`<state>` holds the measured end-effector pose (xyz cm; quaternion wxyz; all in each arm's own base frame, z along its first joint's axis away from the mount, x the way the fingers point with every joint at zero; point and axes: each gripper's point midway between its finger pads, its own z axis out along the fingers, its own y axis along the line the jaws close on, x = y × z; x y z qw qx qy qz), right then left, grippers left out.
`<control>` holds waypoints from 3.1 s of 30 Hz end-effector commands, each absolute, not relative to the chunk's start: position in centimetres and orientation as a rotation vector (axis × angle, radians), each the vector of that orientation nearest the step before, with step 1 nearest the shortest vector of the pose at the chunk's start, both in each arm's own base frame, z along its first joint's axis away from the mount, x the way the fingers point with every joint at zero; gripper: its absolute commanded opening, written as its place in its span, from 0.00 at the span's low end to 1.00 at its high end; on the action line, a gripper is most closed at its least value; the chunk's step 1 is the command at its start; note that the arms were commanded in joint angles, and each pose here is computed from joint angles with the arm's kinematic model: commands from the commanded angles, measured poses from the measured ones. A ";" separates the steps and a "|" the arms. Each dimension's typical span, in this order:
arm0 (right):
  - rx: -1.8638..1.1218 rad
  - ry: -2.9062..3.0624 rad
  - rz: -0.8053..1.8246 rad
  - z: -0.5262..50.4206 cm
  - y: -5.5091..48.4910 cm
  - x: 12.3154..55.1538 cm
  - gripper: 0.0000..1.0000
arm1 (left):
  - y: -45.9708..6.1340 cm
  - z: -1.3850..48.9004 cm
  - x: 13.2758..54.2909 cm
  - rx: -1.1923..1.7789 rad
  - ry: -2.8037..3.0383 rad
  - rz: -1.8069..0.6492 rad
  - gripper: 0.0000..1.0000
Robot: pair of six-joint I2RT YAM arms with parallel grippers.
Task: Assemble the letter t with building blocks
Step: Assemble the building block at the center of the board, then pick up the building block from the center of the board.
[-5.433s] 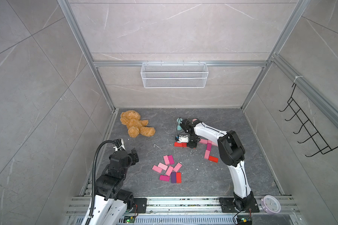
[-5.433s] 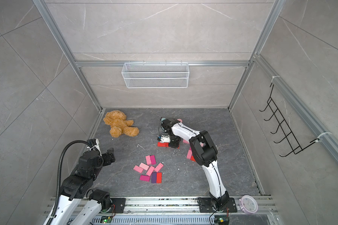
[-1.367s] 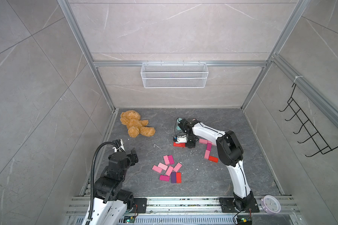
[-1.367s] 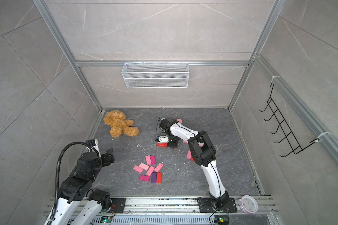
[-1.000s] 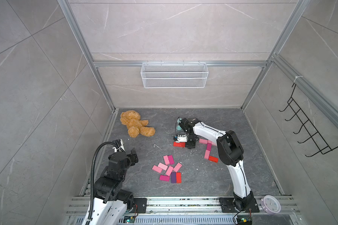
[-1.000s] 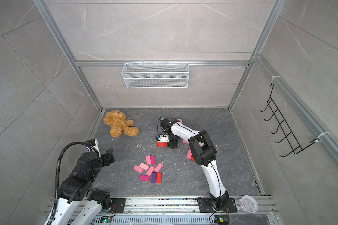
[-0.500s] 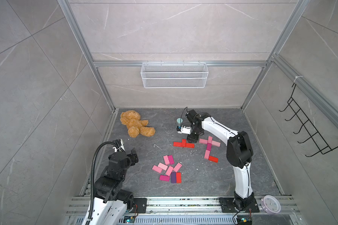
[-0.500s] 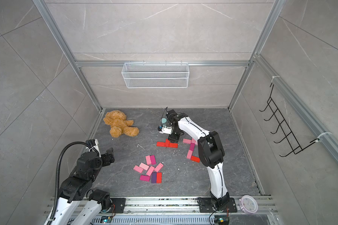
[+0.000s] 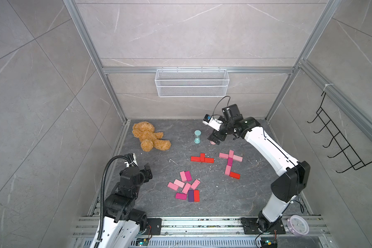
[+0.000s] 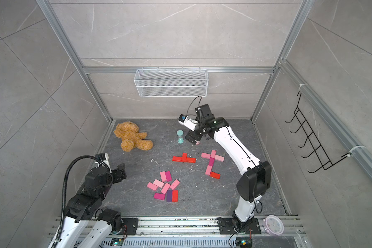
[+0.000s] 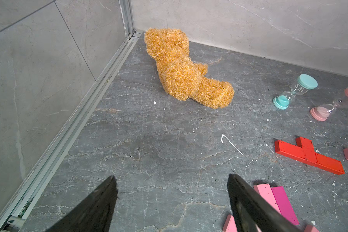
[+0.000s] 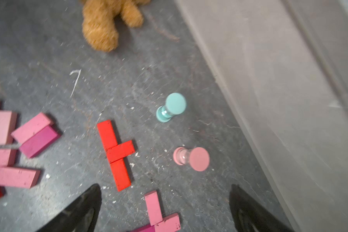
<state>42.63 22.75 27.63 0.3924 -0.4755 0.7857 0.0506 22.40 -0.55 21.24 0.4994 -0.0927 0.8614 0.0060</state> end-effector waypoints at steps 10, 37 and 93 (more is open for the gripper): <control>-0.788 2.061 0.647 31.1 22.4 39.9 0.95 | -0.3 21.8 22.9 -0.251 2.056 0.029 0.88; -0.407 2.820 0.260 5.7 27.8 15.3 0.71 | -0.2 21.5 23.0 -0.267 2.079 0.036 0.88; -0.338 2.854 0.179 5.2 28.7 19.9 0.03 | -0.3 21.8 22.9 -0.266 2.068 0.026 0.88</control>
